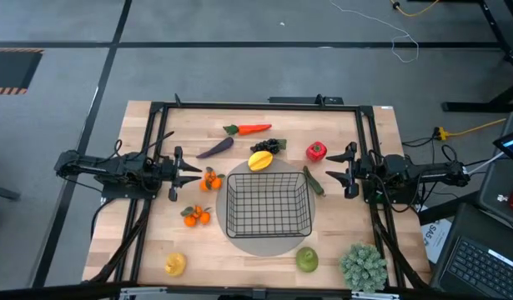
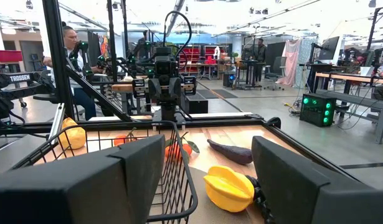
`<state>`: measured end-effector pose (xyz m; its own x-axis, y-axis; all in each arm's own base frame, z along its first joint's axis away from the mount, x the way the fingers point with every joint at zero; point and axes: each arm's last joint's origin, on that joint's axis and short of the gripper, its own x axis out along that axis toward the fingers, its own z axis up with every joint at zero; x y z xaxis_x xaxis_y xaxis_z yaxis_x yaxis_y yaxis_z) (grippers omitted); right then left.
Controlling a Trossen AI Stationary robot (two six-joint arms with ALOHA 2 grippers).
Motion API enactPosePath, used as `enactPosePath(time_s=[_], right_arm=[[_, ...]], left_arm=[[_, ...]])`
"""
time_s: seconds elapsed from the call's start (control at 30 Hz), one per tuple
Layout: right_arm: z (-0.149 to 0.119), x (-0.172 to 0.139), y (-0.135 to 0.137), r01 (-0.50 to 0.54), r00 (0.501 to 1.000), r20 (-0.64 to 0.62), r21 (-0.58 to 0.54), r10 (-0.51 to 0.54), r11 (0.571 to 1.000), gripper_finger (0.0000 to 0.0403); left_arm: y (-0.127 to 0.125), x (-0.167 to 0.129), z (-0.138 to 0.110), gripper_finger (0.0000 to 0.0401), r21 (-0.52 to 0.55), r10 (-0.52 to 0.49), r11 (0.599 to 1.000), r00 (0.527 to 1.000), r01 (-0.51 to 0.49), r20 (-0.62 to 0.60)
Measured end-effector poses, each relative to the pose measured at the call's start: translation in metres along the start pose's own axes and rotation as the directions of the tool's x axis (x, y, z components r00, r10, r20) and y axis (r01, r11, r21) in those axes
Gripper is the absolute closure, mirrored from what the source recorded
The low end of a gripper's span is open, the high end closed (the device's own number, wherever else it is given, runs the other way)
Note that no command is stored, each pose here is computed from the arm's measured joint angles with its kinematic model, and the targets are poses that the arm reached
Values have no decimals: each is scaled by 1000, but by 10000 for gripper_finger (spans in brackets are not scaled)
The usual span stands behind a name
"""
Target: Build produce basket
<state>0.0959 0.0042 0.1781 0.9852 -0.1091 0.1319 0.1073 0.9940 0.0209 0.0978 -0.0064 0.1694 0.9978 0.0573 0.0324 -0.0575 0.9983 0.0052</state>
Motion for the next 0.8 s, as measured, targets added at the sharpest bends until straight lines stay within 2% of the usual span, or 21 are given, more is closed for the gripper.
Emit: enactPosePath(time_s=[0.4, 0.57, 0.8], right_arm=[[2, 0, 0, 0, 1000, 19, 5, 0, 1000, 163], [14, -1, 0, -1, 990, 140, 34, -4, 999, 163], [35, -6, -2, -18, 935, 353, 97, -18, 995, 163]], left_arm=[[0, 0, 0, 307, 0, 0, 1000, 1000, 0, 0], [0, 0, 0, 307, 0, 0, 1000, 1000, 0, -1], [0, 0, 0, 307, 0, 0, 1000, 1000, 0, -1]])
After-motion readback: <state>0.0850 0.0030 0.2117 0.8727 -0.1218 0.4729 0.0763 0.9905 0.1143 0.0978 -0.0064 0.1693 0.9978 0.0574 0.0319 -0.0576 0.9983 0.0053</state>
